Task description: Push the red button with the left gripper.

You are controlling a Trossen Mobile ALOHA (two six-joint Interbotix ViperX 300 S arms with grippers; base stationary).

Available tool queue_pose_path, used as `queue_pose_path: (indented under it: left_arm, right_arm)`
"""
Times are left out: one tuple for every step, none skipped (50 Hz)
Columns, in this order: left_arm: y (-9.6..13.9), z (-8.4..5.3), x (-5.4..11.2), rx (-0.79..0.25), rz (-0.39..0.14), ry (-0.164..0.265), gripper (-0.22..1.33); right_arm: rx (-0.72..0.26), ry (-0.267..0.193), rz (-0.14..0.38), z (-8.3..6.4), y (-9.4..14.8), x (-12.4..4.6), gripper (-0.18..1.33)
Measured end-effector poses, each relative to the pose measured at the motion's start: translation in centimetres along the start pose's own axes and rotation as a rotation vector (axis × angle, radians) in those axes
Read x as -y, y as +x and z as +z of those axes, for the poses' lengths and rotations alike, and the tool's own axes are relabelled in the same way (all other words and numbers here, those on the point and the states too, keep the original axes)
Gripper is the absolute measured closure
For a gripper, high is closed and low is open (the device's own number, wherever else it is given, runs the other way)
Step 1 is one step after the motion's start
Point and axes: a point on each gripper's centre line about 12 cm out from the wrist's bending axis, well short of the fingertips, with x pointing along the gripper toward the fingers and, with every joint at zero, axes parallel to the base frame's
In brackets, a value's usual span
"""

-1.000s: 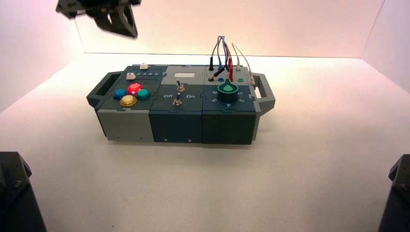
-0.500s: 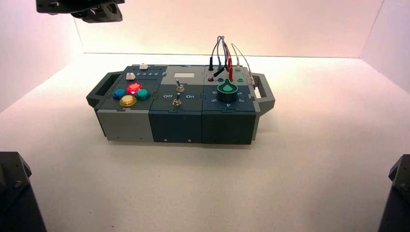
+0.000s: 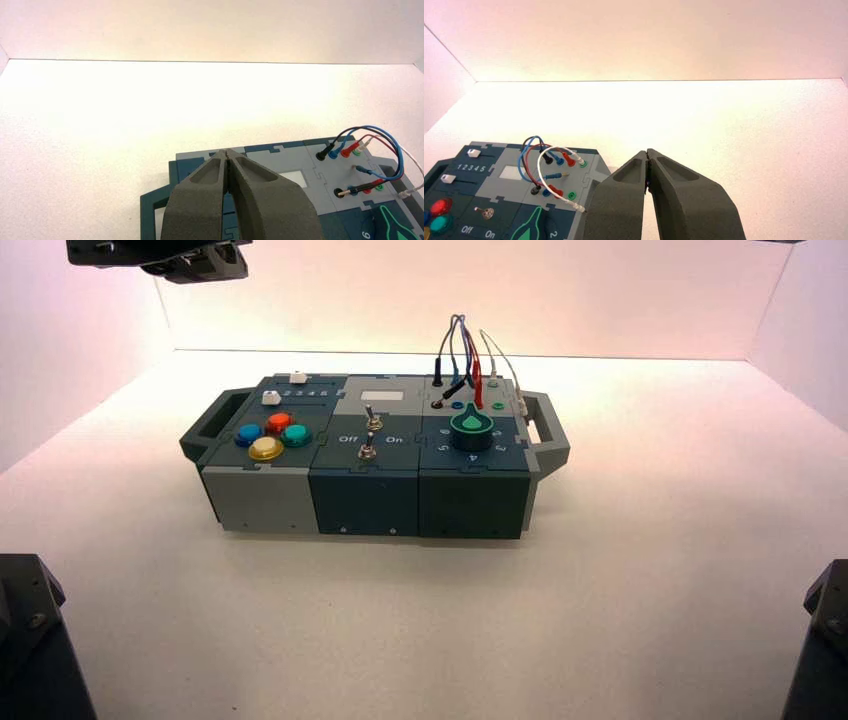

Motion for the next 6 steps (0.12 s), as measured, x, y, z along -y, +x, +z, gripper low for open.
queue_pose_path:
  left_arm:
    - [0.00, 0.00, 0.00, 0.000, 0.000, 0.000, 1.28]
    - [0.00, 0.00, 0.00, 0.000, 0.000, 0.000, 1.28]
    - [0.00, 0.01, -0.04, 0.000, 0.001, 0.001, 1.28]
    - [0.00, 0.01, -0.04, 0.000, 0.001, -0.001, 1.28]
    - [0.00, 0.00, 0.00, 0.000, 0.000, 0.000, 1.28]
    - [0.00, 0.00, 0.00, 0.000, 0.000, 0.002, 1.28]
  right_arm:
    - [-0.002, -0.001, 0.001, -0.03, 0.03, -0.03, 1.29]
    - [-0.002, 0.001, 0.001, -0.03, 0.03, -0.03, 1.29]
    - [-0.002, -0.001, 0.001, -0.03, 0.03, -0.03, 1.29]
    - [0.000, -0.001, 0.001, -0.01, 0.03, -0.02, 1.29]
    - [-0.002, 0.001, 0.001, -0.03, 0.03, -0.03, 1.29]
    - [-0.002, 0.001, 0.001, -0.03, 0.03, -0.03, 1.29]
